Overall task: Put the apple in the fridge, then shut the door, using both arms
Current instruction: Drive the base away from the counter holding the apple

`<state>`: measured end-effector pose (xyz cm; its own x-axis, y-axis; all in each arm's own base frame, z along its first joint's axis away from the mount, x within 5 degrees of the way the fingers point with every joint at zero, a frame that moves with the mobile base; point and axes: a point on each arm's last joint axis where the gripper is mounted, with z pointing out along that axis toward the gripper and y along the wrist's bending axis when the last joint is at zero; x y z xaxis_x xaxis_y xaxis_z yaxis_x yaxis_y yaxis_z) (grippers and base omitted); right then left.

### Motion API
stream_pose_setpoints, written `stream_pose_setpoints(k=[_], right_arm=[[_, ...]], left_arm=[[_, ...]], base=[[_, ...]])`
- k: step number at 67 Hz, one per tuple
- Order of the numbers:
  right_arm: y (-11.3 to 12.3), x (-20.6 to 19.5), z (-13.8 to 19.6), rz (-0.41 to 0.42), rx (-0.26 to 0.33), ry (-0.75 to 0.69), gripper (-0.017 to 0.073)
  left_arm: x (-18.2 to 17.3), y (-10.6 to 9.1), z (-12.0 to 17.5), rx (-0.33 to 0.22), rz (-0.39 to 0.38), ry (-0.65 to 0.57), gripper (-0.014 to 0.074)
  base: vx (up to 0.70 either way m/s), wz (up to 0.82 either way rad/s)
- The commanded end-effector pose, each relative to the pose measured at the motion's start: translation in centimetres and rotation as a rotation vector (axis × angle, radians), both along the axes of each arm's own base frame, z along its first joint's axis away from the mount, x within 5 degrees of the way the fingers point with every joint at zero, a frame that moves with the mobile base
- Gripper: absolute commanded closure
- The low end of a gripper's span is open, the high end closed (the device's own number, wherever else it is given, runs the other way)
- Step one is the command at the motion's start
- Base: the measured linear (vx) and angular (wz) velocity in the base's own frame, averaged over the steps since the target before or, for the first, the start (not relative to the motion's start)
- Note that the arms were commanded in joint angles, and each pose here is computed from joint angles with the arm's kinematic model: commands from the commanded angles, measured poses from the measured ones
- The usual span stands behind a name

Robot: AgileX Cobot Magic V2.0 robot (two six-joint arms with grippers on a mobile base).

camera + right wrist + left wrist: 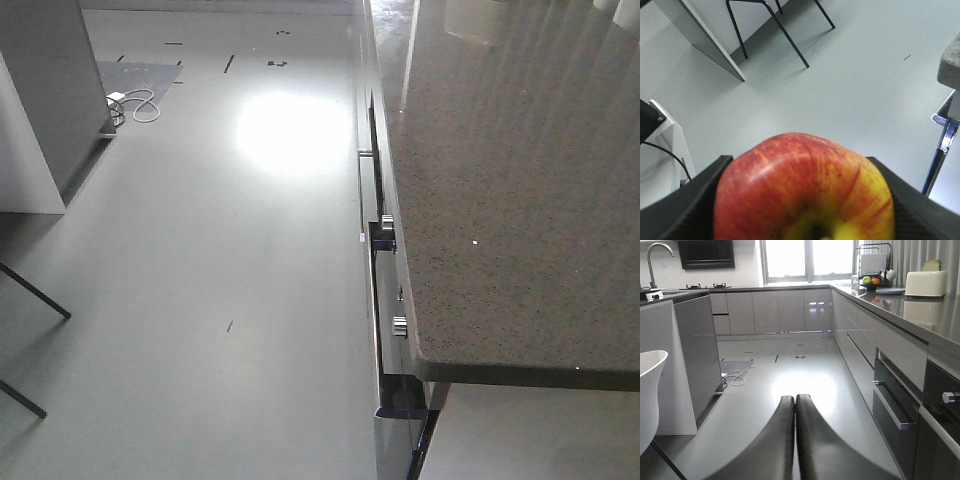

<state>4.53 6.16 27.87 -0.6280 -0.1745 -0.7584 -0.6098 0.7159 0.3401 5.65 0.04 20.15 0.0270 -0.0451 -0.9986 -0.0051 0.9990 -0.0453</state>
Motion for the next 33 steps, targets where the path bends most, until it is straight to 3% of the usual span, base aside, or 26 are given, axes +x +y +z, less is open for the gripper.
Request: stream_pose_setpoints(k=[1,16,33], right_arm=[[0.19,0.31,1.06,-0.016,0.054,-0.033,0.0451],[0.57,-0.23,1.07,0.067,0.057,-0.030,0.0451],[0.61,-0.30,1.06,0.075,0.057,-0.028,0.0448]], left_arm=[[-0.26,-0.04,1.30,-0.008,-0.007,-0.105,0.0600],[-0.26,-0.04,1.30,-0.008,-0.007,-0.105,0.0600],[-0.26,-0.04,1.30,-0.008,-0.007,-0.105,0.0600]], base=[[0.00,0.08],[0.01,0.05],[0.00,0.08]])
